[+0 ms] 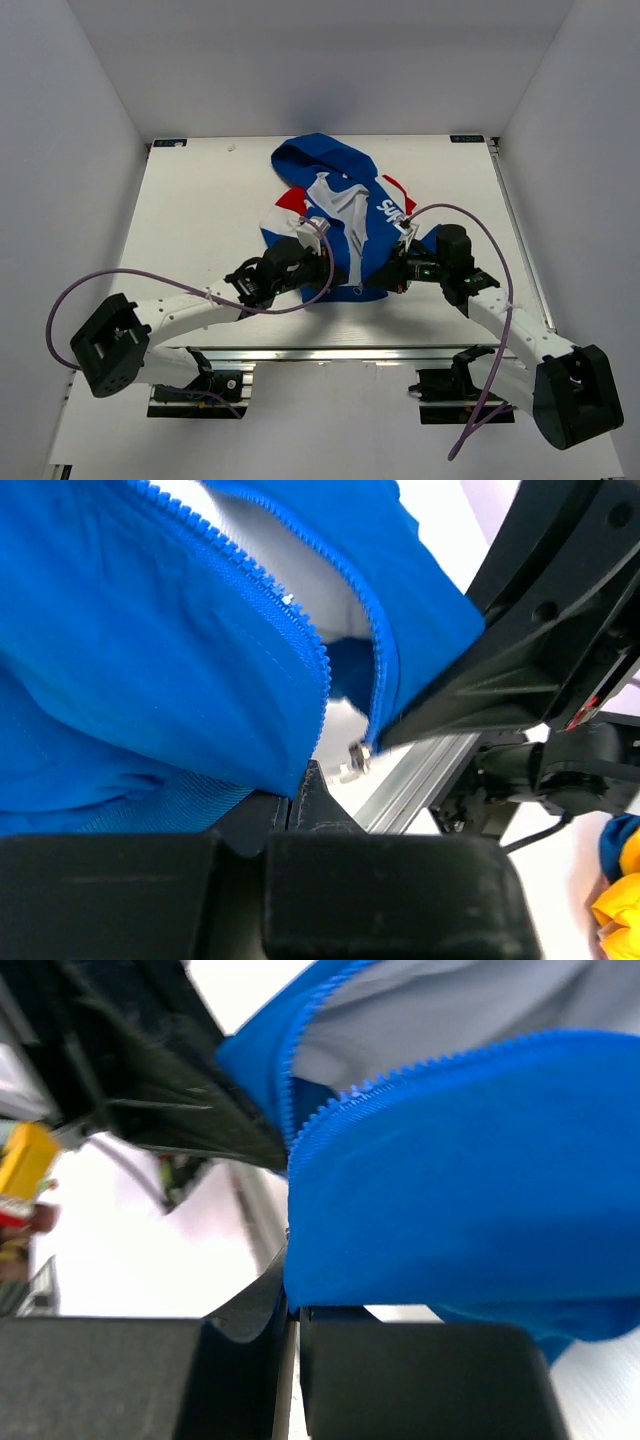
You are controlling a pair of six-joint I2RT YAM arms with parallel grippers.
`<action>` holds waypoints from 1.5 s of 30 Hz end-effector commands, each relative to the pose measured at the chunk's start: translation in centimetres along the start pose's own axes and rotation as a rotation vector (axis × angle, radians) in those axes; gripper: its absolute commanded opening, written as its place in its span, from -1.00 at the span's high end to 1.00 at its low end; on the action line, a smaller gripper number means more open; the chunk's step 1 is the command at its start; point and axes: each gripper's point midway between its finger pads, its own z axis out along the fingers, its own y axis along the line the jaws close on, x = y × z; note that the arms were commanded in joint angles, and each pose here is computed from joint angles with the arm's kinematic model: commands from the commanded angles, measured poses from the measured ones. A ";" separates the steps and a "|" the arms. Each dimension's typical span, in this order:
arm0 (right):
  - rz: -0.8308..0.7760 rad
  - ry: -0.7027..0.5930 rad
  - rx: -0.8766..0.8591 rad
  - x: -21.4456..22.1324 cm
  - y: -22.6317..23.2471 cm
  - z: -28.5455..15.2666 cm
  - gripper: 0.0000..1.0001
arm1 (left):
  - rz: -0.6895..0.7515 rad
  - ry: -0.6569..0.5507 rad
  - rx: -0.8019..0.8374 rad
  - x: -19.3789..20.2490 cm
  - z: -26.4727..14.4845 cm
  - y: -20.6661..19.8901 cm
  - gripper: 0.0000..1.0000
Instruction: Zip up the jacket
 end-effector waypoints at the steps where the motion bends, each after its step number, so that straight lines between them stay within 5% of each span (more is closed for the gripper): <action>1: -0.087 -0.028 -0.176 -2.1 3.4 -0.3 1.00 | -0.011 -0.106 0.121 -2.6 -1.0 -2.6 1.00; 45: -0.067 -0.058 -0.246 -1.9 3.7 0.1 1.00 | -0.027 -0.165 0.276 -3.3 -2.6 -3.9 1.00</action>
